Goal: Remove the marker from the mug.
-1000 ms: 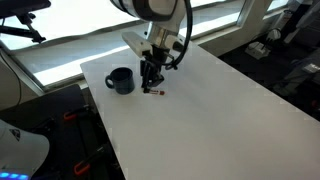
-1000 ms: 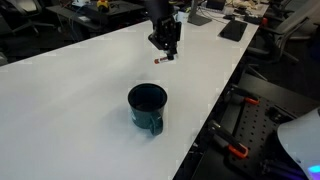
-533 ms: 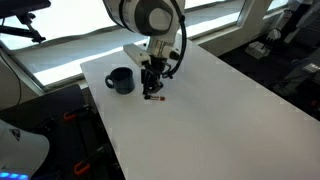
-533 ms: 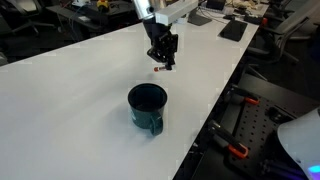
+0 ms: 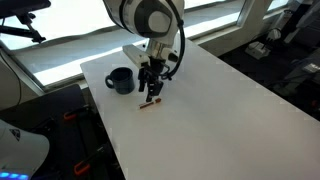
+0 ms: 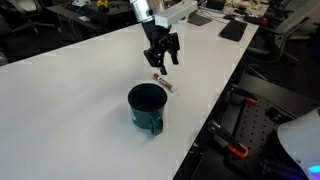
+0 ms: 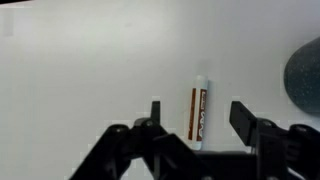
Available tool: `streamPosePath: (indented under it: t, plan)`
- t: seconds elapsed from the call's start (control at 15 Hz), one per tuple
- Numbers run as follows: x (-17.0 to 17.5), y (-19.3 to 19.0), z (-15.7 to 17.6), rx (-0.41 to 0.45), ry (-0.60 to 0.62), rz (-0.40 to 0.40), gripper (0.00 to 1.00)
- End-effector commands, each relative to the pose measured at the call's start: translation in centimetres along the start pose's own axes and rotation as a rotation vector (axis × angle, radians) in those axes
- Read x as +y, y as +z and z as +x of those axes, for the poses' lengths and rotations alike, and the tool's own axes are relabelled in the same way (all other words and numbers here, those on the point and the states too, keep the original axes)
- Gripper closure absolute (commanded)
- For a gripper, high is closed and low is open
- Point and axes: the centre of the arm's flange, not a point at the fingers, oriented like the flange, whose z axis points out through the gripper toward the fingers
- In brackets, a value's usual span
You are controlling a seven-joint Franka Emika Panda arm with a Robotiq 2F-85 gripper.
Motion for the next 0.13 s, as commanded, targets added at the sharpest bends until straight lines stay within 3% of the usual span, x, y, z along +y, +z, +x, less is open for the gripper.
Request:
streamPosePath:
  t: [0.0, 0.07]
  plan:
    - [0.01, 0.03, 0.00, -0.001, 0.000, 0.000, 0.22]
    - [0.03, 0.03, 0.01, -0.001, 0.001, 0.000, 0.20]
